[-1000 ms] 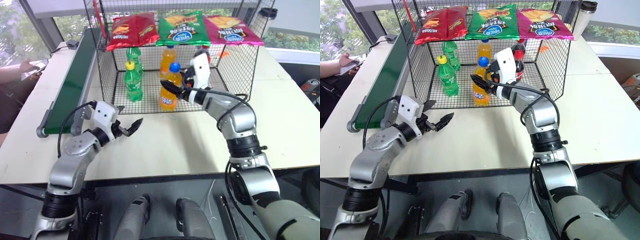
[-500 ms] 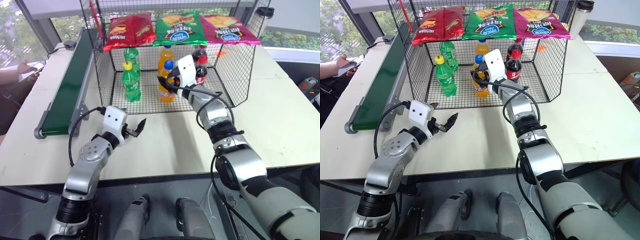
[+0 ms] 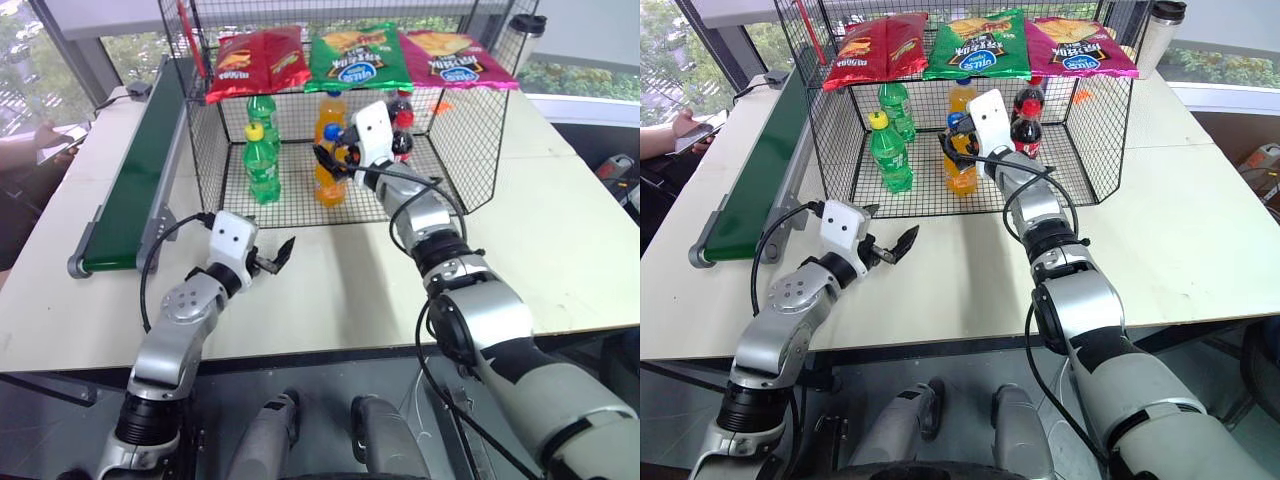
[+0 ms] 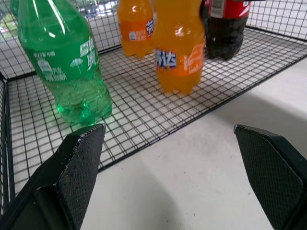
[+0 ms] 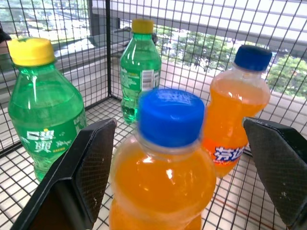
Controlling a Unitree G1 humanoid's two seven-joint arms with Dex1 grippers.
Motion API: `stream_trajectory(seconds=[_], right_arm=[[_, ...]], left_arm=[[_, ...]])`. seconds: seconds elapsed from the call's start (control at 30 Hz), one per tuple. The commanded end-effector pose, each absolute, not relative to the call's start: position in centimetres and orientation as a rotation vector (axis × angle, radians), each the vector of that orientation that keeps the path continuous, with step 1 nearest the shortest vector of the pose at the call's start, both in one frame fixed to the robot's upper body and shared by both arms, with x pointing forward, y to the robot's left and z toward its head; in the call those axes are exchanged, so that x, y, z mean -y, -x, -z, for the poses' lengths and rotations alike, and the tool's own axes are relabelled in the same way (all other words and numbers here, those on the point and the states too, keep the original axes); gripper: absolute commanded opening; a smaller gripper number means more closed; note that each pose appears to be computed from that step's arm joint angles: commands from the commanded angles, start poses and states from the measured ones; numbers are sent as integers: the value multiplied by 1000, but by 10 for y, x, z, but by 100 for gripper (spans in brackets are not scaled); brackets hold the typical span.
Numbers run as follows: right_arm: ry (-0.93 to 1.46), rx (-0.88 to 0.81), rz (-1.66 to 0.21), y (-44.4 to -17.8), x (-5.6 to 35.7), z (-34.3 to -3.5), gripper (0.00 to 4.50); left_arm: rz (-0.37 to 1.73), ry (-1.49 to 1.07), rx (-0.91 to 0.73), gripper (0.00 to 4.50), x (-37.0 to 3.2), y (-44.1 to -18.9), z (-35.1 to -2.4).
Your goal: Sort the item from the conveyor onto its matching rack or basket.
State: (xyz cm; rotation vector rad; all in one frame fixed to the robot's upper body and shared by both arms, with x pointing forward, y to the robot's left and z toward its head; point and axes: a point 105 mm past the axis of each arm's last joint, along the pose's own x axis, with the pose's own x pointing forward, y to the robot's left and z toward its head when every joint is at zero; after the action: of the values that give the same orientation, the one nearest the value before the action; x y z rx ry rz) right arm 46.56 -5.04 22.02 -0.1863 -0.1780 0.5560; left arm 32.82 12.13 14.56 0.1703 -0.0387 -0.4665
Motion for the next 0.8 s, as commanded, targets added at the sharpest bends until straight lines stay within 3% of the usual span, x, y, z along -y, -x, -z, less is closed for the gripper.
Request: stream_trajectory(seconds=[0.03, 0.43, 0.8], right_arm=[[192, 228, -576, -463, 55, -241, 444], [278, 149, -686, -435, 92, -234, 444], [268, -114, -1060, -339, 90, -169, 444]], left_arm=[[470, -183, 90, 450, -120, -326, -158], [525, -153, 96, 450, -114, -320, -158], [630, -119, -4, 450, -116, -305, -135]])
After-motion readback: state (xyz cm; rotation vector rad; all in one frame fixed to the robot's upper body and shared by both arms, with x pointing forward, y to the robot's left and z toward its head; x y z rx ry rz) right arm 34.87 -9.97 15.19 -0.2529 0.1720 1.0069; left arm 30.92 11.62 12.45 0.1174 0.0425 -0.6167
